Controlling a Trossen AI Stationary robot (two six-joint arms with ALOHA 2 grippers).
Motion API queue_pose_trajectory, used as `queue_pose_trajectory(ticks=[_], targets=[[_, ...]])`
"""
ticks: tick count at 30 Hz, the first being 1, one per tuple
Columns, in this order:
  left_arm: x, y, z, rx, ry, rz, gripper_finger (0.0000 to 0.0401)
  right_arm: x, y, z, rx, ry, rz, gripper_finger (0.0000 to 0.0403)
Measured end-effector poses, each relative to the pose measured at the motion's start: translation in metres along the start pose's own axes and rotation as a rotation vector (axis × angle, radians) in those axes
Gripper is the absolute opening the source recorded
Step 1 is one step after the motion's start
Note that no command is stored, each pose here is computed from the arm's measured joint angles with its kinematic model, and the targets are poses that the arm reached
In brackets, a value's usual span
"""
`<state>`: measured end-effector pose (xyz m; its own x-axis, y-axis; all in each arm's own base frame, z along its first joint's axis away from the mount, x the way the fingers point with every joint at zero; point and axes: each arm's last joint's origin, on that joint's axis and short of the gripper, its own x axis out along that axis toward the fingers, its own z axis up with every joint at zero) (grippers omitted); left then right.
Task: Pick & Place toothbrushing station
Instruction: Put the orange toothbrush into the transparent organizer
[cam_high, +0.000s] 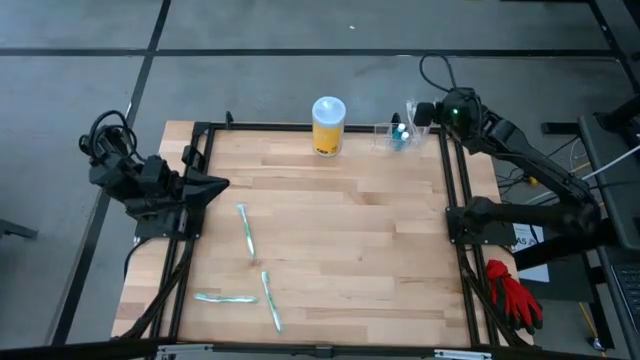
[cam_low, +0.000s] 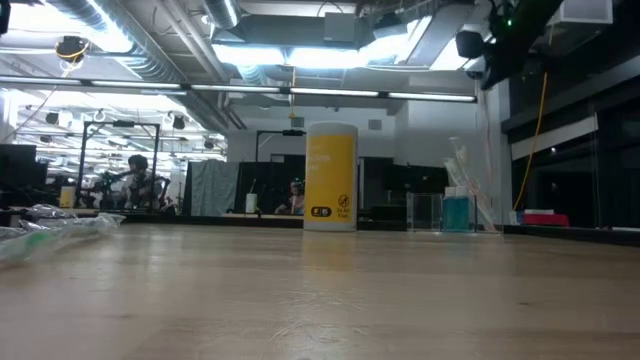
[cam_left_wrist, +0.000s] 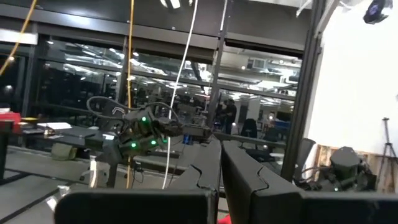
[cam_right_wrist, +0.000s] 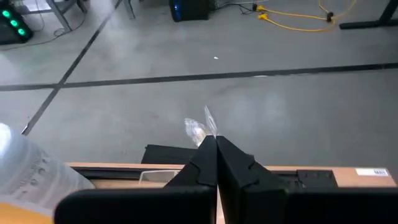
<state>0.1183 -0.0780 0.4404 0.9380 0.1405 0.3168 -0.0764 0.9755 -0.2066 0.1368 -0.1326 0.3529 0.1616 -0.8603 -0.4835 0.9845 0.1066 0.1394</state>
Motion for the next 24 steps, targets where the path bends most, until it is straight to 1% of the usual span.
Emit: queue_pose_trajectory(ticks=[3, 6, 13, 18, 21, 24], targets=[[0.0, 0.0, 0.0, -0.006, 0.0, 0.017, 0.0008, 0.012, -0.005, -0.006, 0.014, 0.014, -0.004, 0.0], [0.0, 0.001, 0.0, -0.017, -0.001, 0.028, 0.0008, 0.025, -0.008, -0.013, 0.031, 0.02, 0.031, 0.0], [0.003, -0.002, -0.002, -0.024, 0.003, 0.054, 0.0008, 0.052, -0.019, -0.04, 0.04, 0.04, -0.005, 0.0], [0.007, -0.006, -0.005, -0.039, -0.005, 0.08, 0.0008, 0.068, -0.029, -0.062, 0.037, 0.089, 0.022, 0.0], [0.01, -0.01, -0.007, -0.049, -0.013, 0.082, 0.0008, 0.074, -0.033, -0.068, 0.057, 0.081, 0.044, 0.0001], [0.012, -0.012, -0.008, -0.05, -0.025, 0.084, 0.0008, 0.076, -0.033, -0.068, 0.071, 0.061, 0.057, 0.0014]])
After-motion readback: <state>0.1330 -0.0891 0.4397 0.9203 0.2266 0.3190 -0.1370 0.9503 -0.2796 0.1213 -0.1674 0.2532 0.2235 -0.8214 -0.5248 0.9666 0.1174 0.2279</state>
